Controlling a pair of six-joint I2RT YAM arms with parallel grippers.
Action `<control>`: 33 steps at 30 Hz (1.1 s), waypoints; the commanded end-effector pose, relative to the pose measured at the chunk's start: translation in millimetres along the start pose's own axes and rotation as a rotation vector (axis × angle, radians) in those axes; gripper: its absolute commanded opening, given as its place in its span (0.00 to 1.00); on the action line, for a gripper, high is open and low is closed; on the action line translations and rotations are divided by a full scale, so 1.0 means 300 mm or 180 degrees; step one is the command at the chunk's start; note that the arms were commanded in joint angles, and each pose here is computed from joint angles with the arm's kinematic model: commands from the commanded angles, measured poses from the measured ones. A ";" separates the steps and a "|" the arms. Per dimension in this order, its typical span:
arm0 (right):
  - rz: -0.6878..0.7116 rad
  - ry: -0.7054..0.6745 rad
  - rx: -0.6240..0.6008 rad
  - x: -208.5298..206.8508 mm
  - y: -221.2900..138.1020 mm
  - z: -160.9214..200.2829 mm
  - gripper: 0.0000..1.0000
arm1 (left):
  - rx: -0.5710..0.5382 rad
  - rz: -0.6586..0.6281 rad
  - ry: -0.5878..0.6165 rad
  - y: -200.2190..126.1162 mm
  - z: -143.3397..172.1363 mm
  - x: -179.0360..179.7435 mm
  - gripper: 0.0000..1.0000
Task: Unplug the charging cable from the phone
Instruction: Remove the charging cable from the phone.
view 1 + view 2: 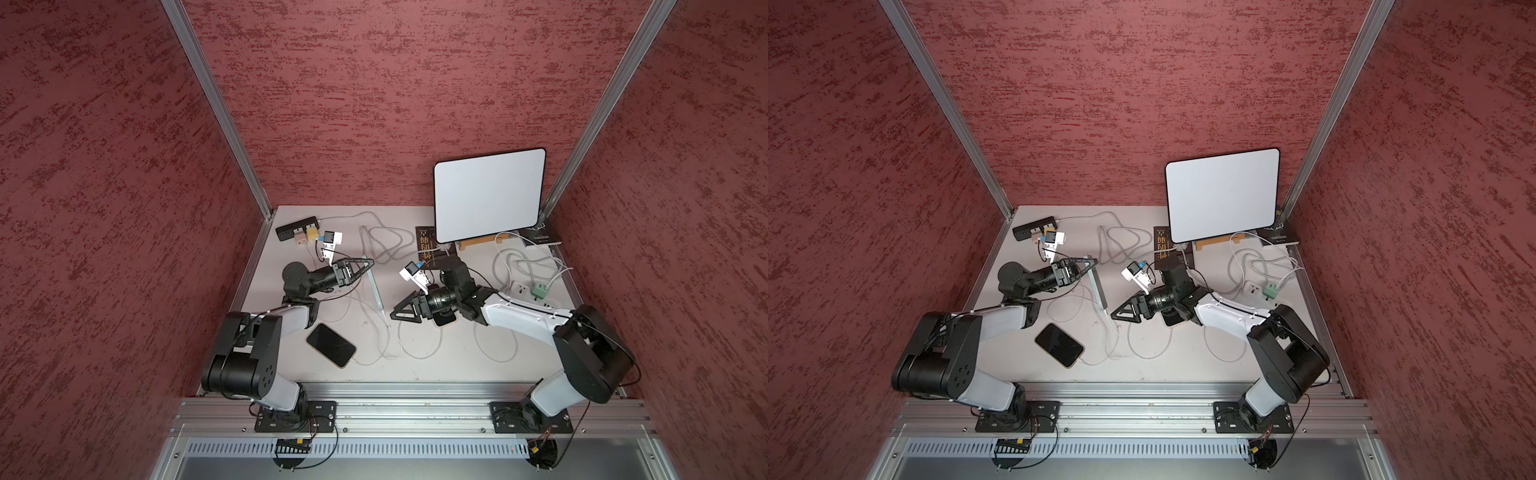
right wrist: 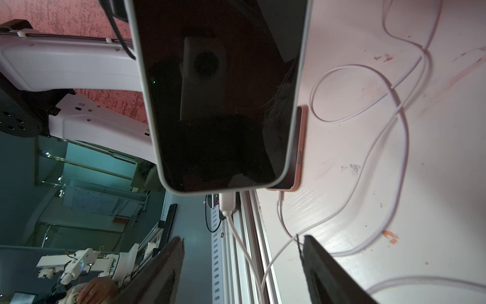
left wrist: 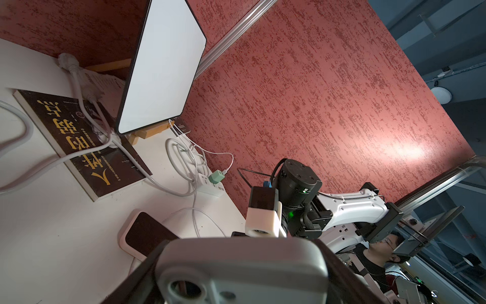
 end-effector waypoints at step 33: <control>-0.0101 -0.0056 0.0159 -0.003 0.108 0.057 0.00 | -0.0146 -0.0046 0.0105 -0.025 -0.017 -0.001 0.00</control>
Point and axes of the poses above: each gripper's point midway between its finger pads, its own y axis out along the fingers, its own x axis along the line the jaws close on, z = x × y, the point moved 1 cm from there along -y, back along the fingers, and after that the axes turned 9 degrees about -y, right-handed, at the moved point
